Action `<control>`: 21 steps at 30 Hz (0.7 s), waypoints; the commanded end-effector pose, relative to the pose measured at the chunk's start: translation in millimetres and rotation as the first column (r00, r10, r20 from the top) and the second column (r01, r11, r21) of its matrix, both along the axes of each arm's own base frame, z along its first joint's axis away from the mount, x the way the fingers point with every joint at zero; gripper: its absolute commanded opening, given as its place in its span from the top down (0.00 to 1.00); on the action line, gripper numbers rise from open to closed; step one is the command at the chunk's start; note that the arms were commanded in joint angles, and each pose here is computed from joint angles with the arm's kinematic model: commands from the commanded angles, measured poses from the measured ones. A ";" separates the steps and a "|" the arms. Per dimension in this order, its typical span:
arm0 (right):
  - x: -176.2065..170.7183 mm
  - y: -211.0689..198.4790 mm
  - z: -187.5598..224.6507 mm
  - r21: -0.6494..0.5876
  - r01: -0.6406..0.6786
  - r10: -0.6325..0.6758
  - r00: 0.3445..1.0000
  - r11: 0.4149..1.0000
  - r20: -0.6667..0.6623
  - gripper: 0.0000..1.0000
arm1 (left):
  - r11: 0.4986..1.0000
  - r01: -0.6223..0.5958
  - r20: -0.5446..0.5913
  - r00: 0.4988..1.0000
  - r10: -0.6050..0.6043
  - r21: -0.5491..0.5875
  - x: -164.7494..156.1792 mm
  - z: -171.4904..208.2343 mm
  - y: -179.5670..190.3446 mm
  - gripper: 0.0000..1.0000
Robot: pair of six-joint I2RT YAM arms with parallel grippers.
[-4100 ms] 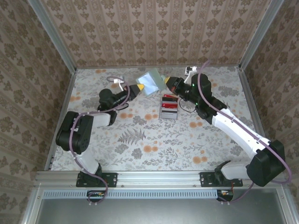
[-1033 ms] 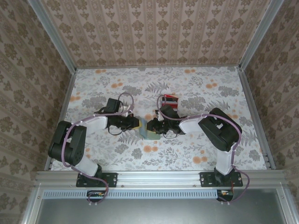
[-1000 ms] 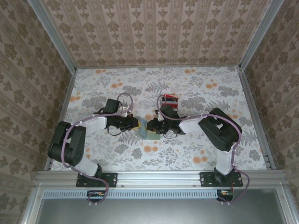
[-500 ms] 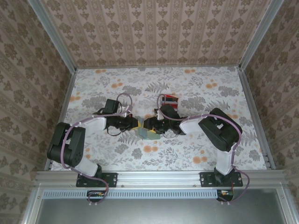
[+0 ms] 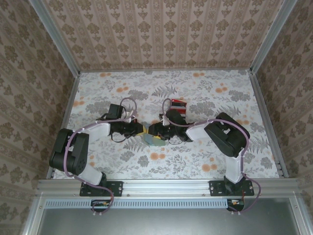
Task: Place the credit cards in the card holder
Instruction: Open the card holder at the center of the table.
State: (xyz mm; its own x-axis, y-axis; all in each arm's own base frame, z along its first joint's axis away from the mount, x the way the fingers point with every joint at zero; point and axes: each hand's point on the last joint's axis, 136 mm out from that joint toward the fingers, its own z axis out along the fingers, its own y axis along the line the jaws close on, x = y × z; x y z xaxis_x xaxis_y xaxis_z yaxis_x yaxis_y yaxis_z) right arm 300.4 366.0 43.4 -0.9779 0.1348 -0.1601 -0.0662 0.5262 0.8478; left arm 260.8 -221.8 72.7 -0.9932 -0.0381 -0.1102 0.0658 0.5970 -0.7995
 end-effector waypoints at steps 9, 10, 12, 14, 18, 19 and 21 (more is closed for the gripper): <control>-18.5 -6.5 -27.5 -0.055 -0.016 0.013 0.998 0.998 -0.067 0.56 | 1.000 -0.012 0.020 1.000 0.012 -0.021 0.1 4.5 5.2 1.00; -18.5 -9.9 -27.6 -0.059 -0.010 0.006 0.998 0.998 -0.067 0.56 | 1.000 -0.021 0.016 1.000 0.021 -0.012 0.1 2.8 9.0 1.00; -17.7 -15.8 -26.7 -0.069 -0.001 -0.004 0.998 0.998 -0.063 0.56 | 0.999 -0.035 0.014 0.999 0.035 -0.002 0.5 1.1 15.9 1.00; -17.5 -20.7 -26.5 -0.089 0.000 -0.005 0.999 0.996 -0.054 0.56 | 0.999 -0.048 0.014 0.999 0.048 0.004 0.8 -0.3 21.8 1.00; -16.1 -28.9 -30.0 -0.139 0.011 -0.017 0.999 0.990 -0.045 0.58 | 0.998 -0.058 0.020 0.998 0.058 -0.002 1.2 2.6 26.5 1.00; -15.8 -31.6 -32.5 -0.154 0.016 -0.024 0.999 0.988 -0.046 0.59 | 0.998 -0.056 0.022 0.998 0.056 0.000 0.4 3.3 26.9 1.00; -15.7 -36.3 -37.3 -0.183 0.026 -0.035 0.998 0.983 -0.048 0.61 | 0.999 -0.053 0.031 0.998 0.053 0.006 -0.4 5.6 27.8 1.00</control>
